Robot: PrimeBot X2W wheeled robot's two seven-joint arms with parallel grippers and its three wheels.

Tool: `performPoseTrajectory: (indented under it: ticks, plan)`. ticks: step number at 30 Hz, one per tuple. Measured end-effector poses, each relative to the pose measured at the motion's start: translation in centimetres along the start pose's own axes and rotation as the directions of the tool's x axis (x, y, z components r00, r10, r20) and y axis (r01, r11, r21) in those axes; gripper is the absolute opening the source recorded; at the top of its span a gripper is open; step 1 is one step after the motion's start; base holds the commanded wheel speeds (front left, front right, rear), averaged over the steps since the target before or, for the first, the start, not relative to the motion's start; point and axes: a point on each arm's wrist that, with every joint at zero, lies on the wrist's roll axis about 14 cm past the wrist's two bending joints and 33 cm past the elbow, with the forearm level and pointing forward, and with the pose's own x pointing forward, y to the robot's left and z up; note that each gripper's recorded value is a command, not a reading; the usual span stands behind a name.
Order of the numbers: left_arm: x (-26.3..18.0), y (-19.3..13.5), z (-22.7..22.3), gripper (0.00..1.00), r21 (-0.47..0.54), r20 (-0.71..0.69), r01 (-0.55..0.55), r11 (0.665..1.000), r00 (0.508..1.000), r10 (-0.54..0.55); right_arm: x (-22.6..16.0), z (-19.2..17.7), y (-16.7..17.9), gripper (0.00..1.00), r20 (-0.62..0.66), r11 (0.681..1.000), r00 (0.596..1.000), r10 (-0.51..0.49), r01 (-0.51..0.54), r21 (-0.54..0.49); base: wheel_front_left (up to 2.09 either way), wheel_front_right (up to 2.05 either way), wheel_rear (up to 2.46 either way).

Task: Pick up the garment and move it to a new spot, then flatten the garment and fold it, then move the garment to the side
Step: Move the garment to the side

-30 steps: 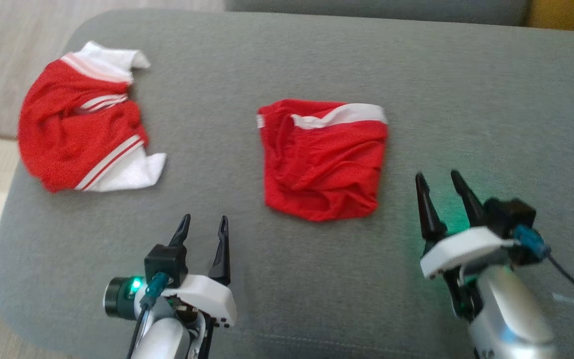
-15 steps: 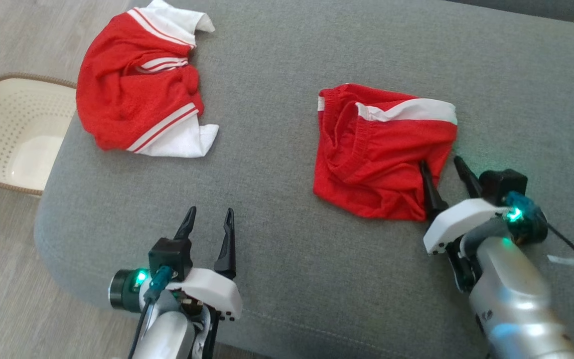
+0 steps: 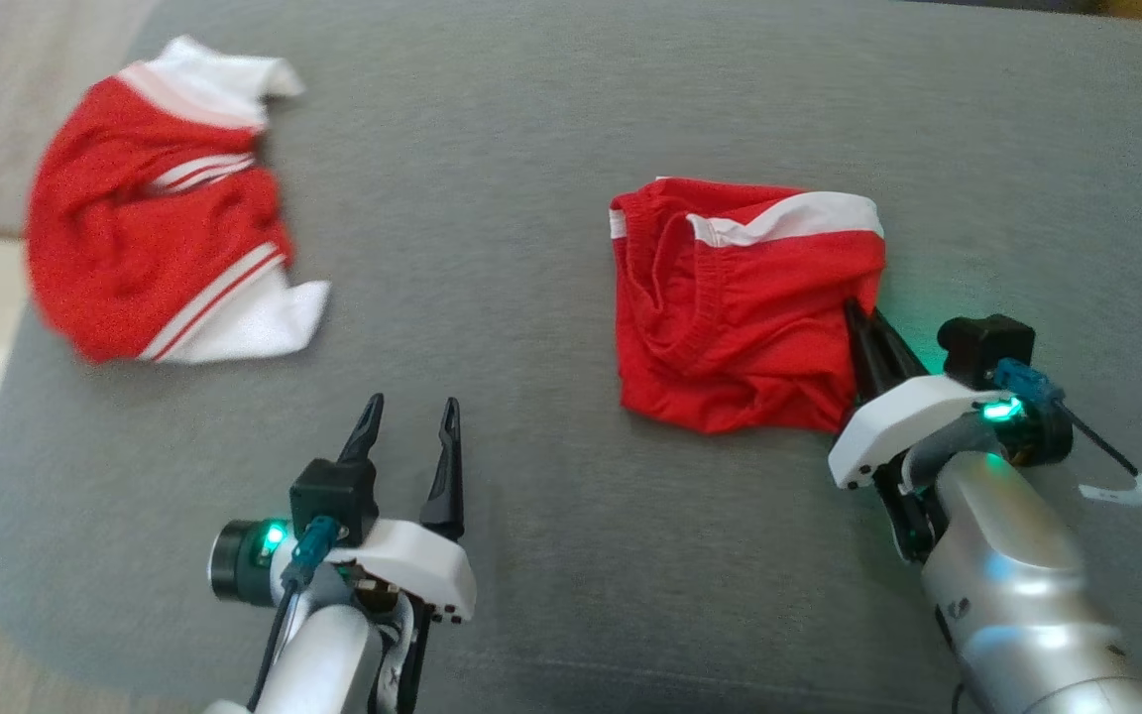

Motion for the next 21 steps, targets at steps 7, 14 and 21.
performPoseTrajectory:
  ticks: [7, 14, 21]
  plan:
    - [2.3, -5.6, 0.6, 1.00, 0.022, 0.017, 0.182, 0.983, 0.983, -0.183, -4.3, 0.8, -6.3, 0.00, 0.048, 0.985, 0.984, -0.173, 0.173, 0.019, 0.00, 0.00, 0.00]
    - [4.5, -13.1, 1.4, 1.00, 0.048, 0.039, 0.392, 0.919, 0.918, -0.394, -10.4, -0.2, -12.1, 0.00, 0.055, 0.931, 0.931, -0.360, 0.355, 0.086, 0.00, 0.00, 0.00]
    - [5.3, -21.0, 0.8, 1.00, 0.052, 0.031, 0.586, 0.809, 0.808, -0.588, -15.8, -0.9, -16.2, 0.00, 0.060, 0.858, 0.860, -0.506, 0.494, 0.143, 0.00, 0.00, 0.00]
